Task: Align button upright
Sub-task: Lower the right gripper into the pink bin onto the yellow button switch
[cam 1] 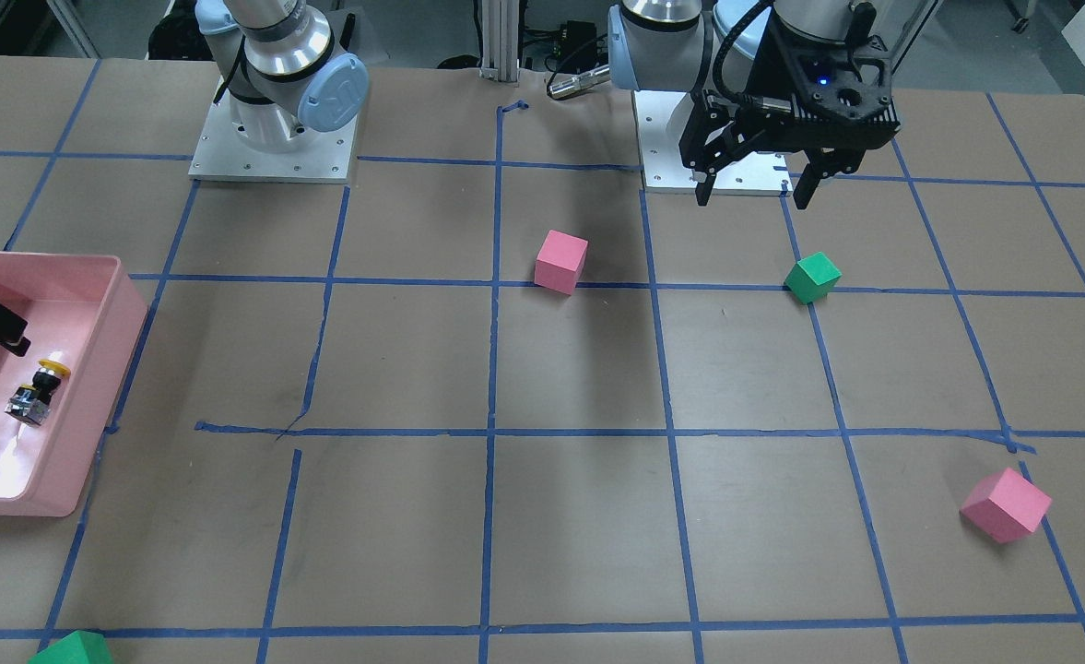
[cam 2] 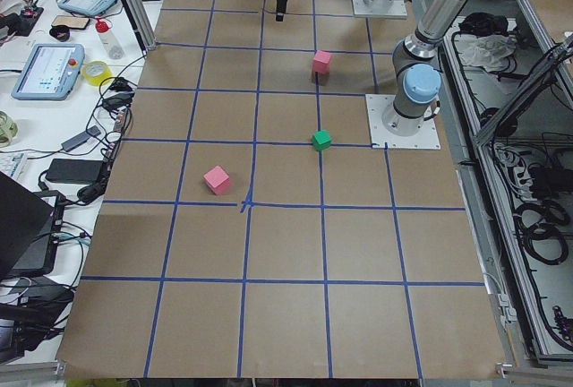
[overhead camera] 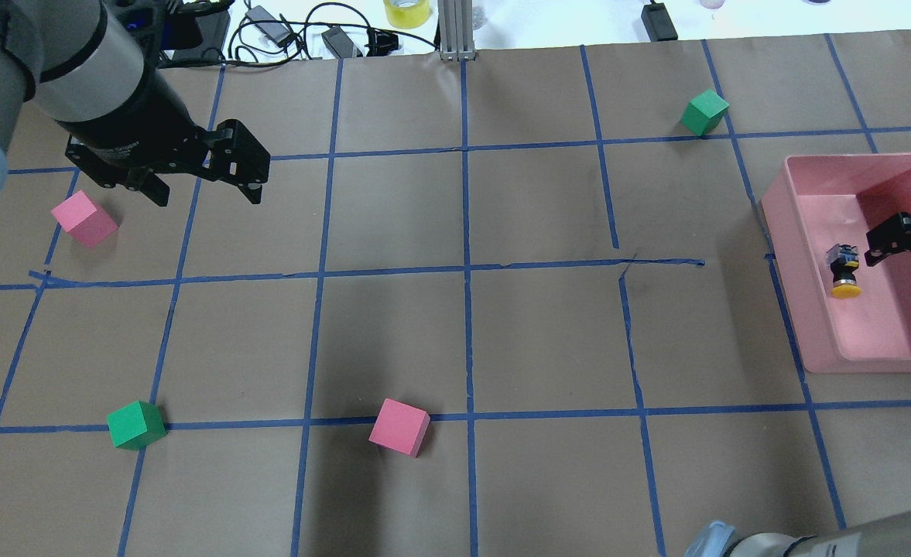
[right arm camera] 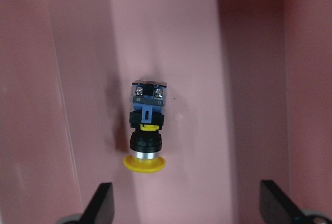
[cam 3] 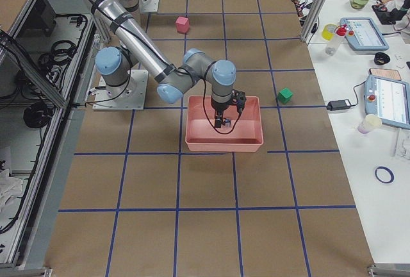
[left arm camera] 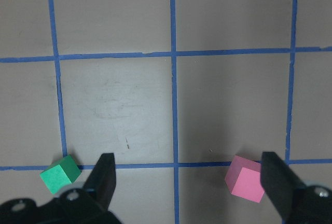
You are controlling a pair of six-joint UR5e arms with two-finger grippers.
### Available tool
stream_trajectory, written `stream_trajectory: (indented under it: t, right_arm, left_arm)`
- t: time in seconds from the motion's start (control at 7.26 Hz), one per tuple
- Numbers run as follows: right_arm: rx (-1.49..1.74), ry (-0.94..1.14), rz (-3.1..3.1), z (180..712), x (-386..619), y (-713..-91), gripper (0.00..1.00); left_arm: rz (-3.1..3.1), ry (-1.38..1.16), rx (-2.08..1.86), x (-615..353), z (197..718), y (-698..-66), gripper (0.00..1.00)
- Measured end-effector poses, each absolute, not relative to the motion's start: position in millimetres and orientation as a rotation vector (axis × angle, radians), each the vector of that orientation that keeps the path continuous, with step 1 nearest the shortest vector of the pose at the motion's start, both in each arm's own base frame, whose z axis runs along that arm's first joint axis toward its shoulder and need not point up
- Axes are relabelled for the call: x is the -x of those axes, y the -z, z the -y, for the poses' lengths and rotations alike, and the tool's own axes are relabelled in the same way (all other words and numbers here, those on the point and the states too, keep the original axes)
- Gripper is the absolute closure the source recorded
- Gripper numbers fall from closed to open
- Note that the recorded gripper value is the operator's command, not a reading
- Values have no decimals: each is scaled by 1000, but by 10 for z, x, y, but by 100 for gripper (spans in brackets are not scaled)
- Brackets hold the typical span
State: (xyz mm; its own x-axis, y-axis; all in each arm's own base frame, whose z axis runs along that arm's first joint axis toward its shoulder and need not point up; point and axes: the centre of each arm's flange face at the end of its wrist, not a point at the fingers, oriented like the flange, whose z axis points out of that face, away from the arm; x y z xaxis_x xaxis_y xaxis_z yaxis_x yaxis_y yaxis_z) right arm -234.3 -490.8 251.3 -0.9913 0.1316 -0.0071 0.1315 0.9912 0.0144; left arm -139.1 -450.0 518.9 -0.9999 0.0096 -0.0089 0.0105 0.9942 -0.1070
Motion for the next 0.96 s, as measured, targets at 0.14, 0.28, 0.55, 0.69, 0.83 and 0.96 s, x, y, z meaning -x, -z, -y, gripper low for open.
stream_trajectory:
  t: [0.14, 0.28, 0.55, 0.69, 0.83, 0.96]
  right_arm:
    - [-211, -34, -3120, 4958, 2383, -2339, 0]
    - [-215, -33, -3119, 4999, 2410, -2212, 0]
    - [-218, -32, -3105, 5049, 2432, -2040, 54]
    - [-217, -30, -3102, 5069, 2443, -1979, 100]
    - [-218, -28, -3102, 5078, 2450, -1951, 100]
    - [-220, -30, -3103, 5080, 2454, -1953, 100]
  left_arm:
    - [-3129, 171, -16, 1391, 4501, -5190, 0]
    - [-3129, 173, -17, 1392, 4503, -5192, 0]
    - [-3130, 176, -16, 1390, 4505, -5194, 0]
    - [-3130, 176, -15, 1388, 4506, -5194, 0]
    - [-3130, 176, -15, 1387, 4506, -5194, 0]
    - [-3131, 176, -15, 1387, 4506, -5195, 0]
